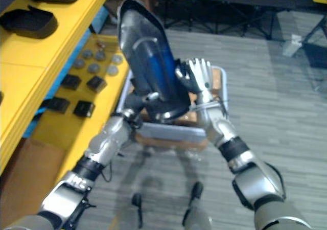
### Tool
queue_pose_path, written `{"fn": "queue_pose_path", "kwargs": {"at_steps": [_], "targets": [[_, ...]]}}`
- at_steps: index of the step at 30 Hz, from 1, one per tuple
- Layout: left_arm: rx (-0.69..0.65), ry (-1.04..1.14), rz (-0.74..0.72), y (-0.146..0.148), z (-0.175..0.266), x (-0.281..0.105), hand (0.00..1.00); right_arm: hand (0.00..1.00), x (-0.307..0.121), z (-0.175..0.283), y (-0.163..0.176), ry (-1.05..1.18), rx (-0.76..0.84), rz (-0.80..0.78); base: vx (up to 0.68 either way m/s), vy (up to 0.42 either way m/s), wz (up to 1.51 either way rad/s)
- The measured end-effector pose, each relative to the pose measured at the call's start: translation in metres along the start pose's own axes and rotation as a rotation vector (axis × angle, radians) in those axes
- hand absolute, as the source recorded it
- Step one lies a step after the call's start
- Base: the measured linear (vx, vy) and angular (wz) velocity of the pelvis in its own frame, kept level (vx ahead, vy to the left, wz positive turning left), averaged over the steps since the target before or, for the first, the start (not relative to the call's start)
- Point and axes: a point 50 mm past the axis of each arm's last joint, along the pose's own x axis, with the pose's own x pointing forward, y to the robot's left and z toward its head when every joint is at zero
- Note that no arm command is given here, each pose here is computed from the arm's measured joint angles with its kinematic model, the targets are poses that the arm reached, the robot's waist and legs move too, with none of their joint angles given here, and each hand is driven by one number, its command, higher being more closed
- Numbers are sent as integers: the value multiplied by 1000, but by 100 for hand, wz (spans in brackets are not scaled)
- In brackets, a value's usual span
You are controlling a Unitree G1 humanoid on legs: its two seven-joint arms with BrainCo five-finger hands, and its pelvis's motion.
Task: Walk over and take plastic housings, then place them on the shelf
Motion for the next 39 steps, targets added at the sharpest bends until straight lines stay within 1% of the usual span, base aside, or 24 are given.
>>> {"fn": "queue_pose_path", "kwargs": {"at_steps": [4,7,9,17,23,25,26,30,33,34,38,39], "targets": [[30,-47,106,6,-2,-2,100,100,-5,7,6,5,42,-11,9,2,0],[21,-90,165,9,-1,-4,100,100,-10,11,11,37,97,-17,-3,0,-2],[53,-134,203,11,2,-6,100,100,-12,18,13,42,151,-25,-10,-3,-2],[104,-208,243,10,6,-17,100,100,-25,27,17,66,319,-38,4,1,-1],[152,-191,282,10,-6,-26,100,100,-44,27,23,87,369,-14,22,4,-4],[149,-183,293,11,-8,-28,100,100,-46,29,25,85,379,-9,0,0,0],[144,-179,299,11,-8,-29,100,0,-47,29,25,85,384,-7,0,0,0],[175,-174,313,13,-9,-33,100,0,-53,33,29,90,435,2,0,0,0],[242,-204,322,13,-6,-39,100,0,-59,37,30,74,496,8,0,0,0],[303,-228,340,14,-2,-41,100,0,-64,37,32,85,529,29,0,0,0],[463,-350,389,18,19,-51,100,0,-79,41,43,124,643,134,0,0,0],[479,-367,391,17,21,-53,100,0,-81,42,43,138,672,142,0,0,0]]}}
